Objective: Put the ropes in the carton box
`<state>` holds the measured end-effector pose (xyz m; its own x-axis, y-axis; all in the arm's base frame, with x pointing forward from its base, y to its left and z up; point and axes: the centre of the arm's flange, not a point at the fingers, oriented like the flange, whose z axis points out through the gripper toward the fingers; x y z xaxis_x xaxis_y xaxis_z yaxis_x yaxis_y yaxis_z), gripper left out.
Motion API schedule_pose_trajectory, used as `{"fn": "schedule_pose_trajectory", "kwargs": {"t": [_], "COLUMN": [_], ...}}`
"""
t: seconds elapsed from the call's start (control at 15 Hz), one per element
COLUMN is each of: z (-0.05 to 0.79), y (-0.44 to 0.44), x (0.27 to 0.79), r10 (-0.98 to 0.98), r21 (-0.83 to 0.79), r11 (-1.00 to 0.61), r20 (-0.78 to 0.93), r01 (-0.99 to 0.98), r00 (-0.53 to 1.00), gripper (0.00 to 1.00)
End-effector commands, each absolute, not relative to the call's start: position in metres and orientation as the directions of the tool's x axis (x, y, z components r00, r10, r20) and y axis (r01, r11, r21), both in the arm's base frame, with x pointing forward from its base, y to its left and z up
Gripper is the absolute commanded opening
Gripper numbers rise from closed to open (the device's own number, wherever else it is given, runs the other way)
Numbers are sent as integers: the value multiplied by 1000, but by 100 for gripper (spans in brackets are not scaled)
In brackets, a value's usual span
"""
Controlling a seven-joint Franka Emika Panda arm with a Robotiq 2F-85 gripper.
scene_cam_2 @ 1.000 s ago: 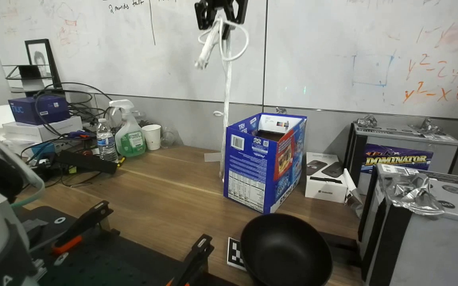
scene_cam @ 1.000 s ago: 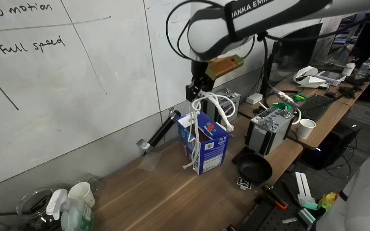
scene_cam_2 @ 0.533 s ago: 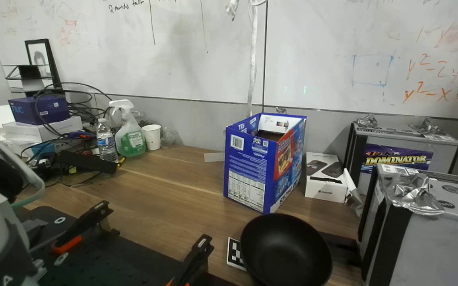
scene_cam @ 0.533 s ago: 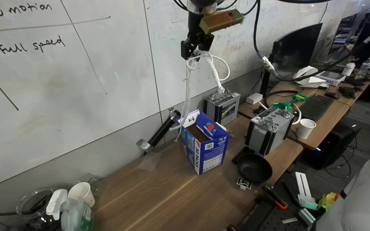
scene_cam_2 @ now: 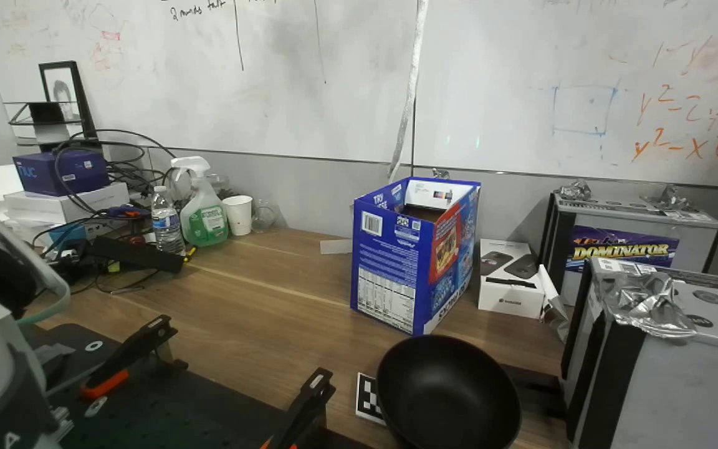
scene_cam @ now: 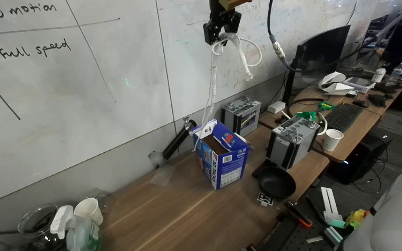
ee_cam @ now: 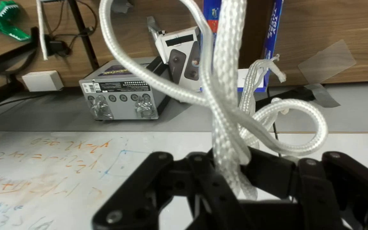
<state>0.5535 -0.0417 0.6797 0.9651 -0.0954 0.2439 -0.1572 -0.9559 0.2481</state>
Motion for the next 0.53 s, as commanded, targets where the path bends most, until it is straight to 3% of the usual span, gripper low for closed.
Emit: {"fn": "schedule_pose_trajectory", "kwargs": {"t": [0.0, 0.47], "z": [721, 710], "y": [-48, -67], "x": [567, 580], "r10": [-128, -160], "r21": [297, 396], "r11": [-934, -885], "r20": [243, 240], "r01": [-200, -247], "r00": [961, 958], "gripper": [4, 4]}}
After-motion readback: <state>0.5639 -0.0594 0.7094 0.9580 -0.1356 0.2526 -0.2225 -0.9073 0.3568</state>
